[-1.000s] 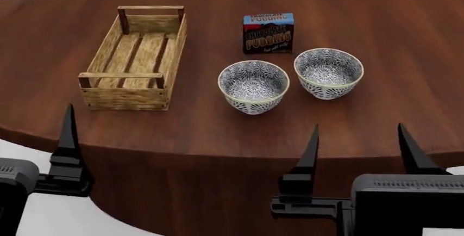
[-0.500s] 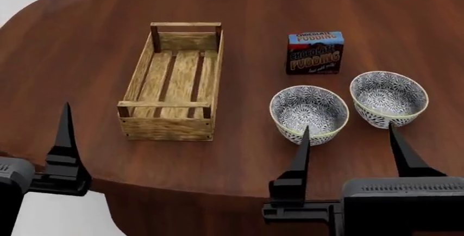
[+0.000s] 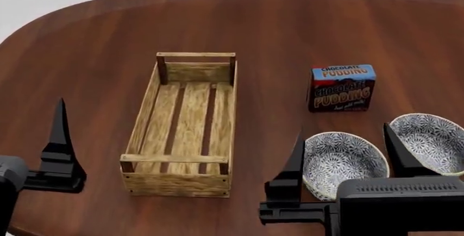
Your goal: Stack the left bowl on the right bowl and place them in the tray.
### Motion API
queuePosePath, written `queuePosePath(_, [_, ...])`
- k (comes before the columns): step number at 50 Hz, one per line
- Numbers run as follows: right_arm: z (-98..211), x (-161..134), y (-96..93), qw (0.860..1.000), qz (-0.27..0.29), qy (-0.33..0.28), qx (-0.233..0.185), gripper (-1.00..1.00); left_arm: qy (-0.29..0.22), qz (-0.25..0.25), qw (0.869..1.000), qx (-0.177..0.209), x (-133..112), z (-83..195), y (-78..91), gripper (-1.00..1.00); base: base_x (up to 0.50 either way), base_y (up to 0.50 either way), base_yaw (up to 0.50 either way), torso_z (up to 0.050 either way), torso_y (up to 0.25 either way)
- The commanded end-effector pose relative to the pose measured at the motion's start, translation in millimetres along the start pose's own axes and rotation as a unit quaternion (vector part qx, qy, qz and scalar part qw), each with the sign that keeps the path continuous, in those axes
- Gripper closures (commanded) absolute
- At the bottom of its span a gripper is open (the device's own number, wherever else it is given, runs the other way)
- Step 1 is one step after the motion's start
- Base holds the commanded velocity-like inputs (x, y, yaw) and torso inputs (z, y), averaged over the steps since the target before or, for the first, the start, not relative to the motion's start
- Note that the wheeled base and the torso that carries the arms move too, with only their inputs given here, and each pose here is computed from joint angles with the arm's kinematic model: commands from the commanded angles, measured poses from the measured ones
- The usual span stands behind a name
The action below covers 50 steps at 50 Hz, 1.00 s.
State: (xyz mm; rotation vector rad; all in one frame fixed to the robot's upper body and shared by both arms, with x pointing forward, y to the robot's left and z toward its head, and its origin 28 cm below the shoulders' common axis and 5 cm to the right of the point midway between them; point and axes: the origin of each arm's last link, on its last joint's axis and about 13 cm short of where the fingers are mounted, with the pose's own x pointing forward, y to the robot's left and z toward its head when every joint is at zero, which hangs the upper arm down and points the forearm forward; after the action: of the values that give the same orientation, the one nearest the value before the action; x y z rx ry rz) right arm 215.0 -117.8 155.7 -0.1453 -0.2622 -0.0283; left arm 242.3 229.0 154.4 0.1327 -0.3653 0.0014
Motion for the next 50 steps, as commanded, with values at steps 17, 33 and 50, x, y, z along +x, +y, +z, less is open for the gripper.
queuePosePath(17, [-0.4, -0.1, -0.1, 1.000, 0.004, -0.008, 0.019, -1.00, -0.012, 0.000, 1.000, -0.006, 1.1, 3.1, 1.8, -1.00, 0.50, 0.06, 0.00, 0.000, 0.001])
queuePosePath(33, [0.5, -0.8, -0.5, 1.000, 0.004, -0.010, 0.023, -1.00, -0.012, -0.002, 1.000, -0.009, 1.1, 2.7, 1.8, -1.00, 0.50, 0.00, 0.00, 0.000, 0.001])
queuePosePath(50, [0.7, -1.5, -0.6, 1.000, 0.000, -0.010, 0.025, -1.00, -0.011, -0.013, 1.000, -0.001, -3.7, 0.5, 1.9, -1.00, 0.50, 0.00, 0.00, 0.000, 0.001])
